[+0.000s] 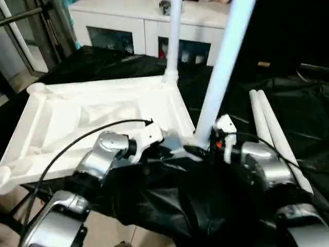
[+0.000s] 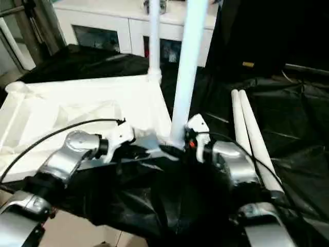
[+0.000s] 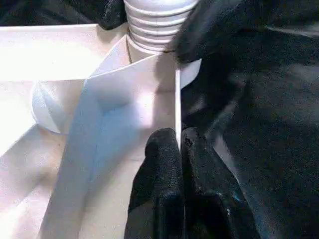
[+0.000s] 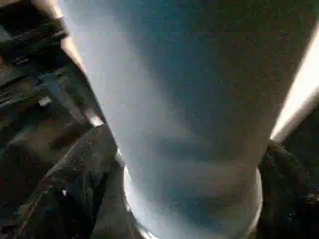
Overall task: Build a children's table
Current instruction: Rotate leg to tighten
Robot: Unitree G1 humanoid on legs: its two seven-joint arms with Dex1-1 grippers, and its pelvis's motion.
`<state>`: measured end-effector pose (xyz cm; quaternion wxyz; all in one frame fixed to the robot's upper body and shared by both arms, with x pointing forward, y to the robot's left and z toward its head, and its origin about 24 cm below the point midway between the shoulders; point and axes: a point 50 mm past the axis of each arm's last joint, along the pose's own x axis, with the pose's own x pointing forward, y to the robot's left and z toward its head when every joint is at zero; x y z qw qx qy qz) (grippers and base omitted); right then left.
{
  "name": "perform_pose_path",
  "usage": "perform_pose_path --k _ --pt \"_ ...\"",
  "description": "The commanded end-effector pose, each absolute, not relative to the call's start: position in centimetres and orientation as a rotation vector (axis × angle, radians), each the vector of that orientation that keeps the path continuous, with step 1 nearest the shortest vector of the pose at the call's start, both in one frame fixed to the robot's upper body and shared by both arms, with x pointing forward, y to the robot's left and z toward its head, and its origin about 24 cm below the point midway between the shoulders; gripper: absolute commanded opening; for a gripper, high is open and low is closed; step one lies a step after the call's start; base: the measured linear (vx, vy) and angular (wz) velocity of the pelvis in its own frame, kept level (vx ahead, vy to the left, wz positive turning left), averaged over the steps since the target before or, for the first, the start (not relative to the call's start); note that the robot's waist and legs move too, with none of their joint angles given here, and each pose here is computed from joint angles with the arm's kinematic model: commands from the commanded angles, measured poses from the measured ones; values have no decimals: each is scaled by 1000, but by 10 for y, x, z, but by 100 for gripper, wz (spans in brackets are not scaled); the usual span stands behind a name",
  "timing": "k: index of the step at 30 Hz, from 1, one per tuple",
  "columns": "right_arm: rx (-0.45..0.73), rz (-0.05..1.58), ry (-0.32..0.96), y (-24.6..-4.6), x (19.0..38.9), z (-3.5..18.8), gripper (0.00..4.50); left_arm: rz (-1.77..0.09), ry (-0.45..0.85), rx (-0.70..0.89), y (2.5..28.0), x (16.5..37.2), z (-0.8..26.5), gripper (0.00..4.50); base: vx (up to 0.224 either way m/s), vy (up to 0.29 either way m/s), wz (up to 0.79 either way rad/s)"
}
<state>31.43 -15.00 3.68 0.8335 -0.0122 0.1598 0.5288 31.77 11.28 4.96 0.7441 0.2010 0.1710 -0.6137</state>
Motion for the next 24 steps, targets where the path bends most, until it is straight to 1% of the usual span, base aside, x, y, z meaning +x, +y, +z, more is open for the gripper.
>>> perform_pose_path --k 1,2,3,6,7,10,14,15,16,18,20,21,23,24 --pt "-27 1274 344 -133 305 37 356 -1420 364 437 102 312 48 0 0 0 0" --pt "-28 1284 348 -133 304 37 340 -1426 366 438 103 311 48 0 0 0 0" --pt "-30 1309 356 -134 302 37 340 -1438 371 442 106 310 47 0 0 0 0" --pt "-35 1343 368 -134 298 37 311 -1451 377 446 109 310 47 0 0 0 0" --pt "-35 1349 370 -134 297 37 311 -1453 377 446 110 310 47 0 0 0 0" --pt "-13 1360 379 -129 294 35 289 -1450 373 440 110 310 47 0 0 0 0" --pt "-4 1332 383 -125 293 31 282 -1417 364 429 106 311 46 0 0 0 0" --pt "2 1268 391 -124 296 28 281 -1375 360 421 104 314 46 0 0 0 0" --pt "2 1246 394 -124 297 27 280 -1363 358 419 103 315 46 0 0 0 0" --pt "-15 996 419 -124 313 17 280 -1257 347 397 96 324 46 0 0 0 0" --pt "-21 824 447 -126 322 10 280 -1192 344 386 90 329 46 0 0 0 0" --pt "-13 770 454 -125 324 8 279 -1165 344 381 87 330 45 0 0 0 0" --pt "-5 736 454 -125 325 6 279 -1143 346 377 84 332 45 0 0 0 0" --pt "45 618 467 -119 328 2 278 -1071 348 368 71 336 44 0 0 0 0"
